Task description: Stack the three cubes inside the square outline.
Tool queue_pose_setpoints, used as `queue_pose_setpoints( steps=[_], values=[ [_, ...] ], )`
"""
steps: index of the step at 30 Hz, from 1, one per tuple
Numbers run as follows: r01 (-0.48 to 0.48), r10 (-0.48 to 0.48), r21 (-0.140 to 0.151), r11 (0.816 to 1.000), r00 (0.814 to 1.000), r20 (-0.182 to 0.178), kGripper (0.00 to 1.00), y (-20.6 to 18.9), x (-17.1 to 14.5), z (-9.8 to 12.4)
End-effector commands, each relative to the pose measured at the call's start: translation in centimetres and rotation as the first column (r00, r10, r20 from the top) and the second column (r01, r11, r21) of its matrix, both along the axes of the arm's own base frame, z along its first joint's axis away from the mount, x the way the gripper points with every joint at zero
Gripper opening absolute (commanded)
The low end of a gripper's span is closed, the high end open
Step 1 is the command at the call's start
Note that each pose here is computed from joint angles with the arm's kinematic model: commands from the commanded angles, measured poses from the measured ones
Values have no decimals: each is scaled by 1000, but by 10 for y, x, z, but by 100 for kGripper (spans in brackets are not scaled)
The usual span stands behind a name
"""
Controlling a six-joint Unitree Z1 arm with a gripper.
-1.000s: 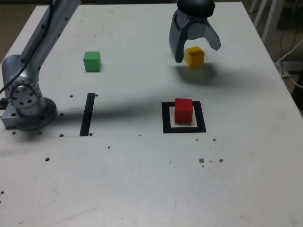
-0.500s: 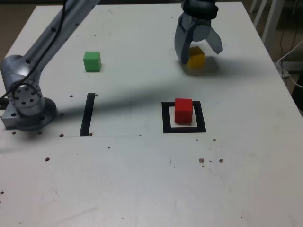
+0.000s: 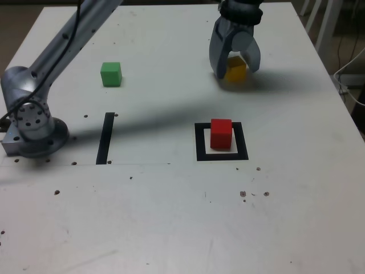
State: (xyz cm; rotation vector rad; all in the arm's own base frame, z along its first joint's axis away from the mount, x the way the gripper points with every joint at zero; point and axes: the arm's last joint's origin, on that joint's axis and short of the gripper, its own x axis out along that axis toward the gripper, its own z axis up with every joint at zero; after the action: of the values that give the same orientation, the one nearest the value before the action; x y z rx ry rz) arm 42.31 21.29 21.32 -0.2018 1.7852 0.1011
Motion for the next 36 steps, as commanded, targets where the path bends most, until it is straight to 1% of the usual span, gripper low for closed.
queue_pose_setpoints(
  steps=[1, 11, 15, 23, 36],
  values=[
    [4, -4, -10, 1000, 1000, -24, 31, -3, -1, 0],
    [14, -14, -10, 1000, 1000, -23, 31, -7, 0, 1],
    [25, -25, -5, 1000, 999, -21, 31, -12, 0, 5],
    [78, -78, 31, 996, 997, -9, 31, -39, -7, 36],
    [175, -175, 46, 984, 985, -10, 31, -122, -28, 76]
  ],
)
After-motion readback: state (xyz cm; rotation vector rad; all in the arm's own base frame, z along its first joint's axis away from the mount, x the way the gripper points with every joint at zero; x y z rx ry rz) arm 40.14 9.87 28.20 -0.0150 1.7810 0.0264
